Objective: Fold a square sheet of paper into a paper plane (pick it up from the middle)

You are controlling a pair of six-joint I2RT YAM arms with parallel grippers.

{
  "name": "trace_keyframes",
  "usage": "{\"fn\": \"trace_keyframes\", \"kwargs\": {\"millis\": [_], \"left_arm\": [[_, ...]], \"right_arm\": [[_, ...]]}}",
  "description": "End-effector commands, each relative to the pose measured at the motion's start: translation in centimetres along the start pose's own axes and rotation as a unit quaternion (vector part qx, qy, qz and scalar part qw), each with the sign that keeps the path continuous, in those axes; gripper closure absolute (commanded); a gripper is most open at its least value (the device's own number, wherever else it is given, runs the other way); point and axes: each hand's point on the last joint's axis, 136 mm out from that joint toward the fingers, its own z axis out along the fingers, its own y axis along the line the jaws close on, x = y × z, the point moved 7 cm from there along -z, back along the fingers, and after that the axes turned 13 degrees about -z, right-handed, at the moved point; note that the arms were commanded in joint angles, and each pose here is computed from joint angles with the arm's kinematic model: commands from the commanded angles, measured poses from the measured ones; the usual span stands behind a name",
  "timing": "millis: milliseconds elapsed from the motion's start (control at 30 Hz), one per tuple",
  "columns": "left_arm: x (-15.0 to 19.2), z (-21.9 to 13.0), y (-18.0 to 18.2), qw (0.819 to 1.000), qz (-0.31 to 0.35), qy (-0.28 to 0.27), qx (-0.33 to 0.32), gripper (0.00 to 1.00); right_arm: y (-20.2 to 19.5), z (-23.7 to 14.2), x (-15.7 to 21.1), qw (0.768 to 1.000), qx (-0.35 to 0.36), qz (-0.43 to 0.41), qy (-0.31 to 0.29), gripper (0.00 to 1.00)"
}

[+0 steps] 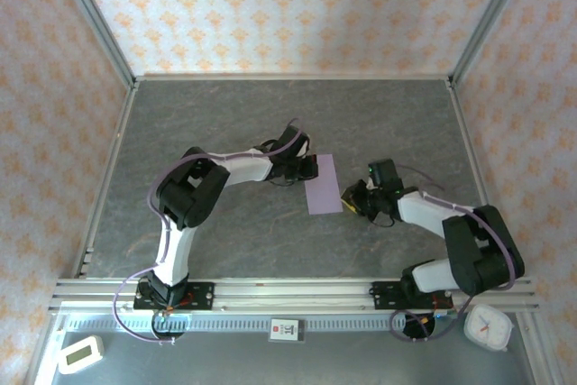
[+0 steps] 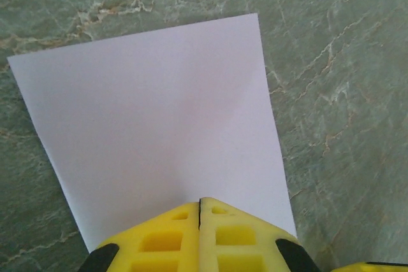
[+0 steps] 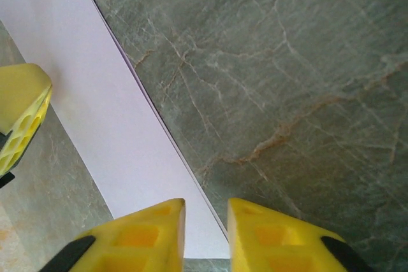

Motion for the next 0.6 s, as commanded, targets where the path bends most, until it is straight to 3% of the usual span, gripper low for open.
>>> {"fn": "trace_keyframes", "kwargs": {"millis": [0, 133, 567], "left_arm": [[0.3, 0.5, 1.1, 1.000, 0.016, 0.008, -0.023, 1.00], [0.9, 1.1, 2.6, 0.999, 0.018, 0.015, -0.041, 1.00], [1.9, 1.4, 4.5, 0.998, 0.011, 0.022, -0.055, 1.00]], "right_arm": [[-0.2, -0.2, 0.4, 1.000, -0.004, 0.001, -0.001, 0.70], [-0.3, -0.2, 0.7, 1.000, -0.010, 0.004, 0.005, 0.66], [2.0, 0.9, 0.9, 0.999, -0.030, -0.016, 0.029, 0.68]]}}
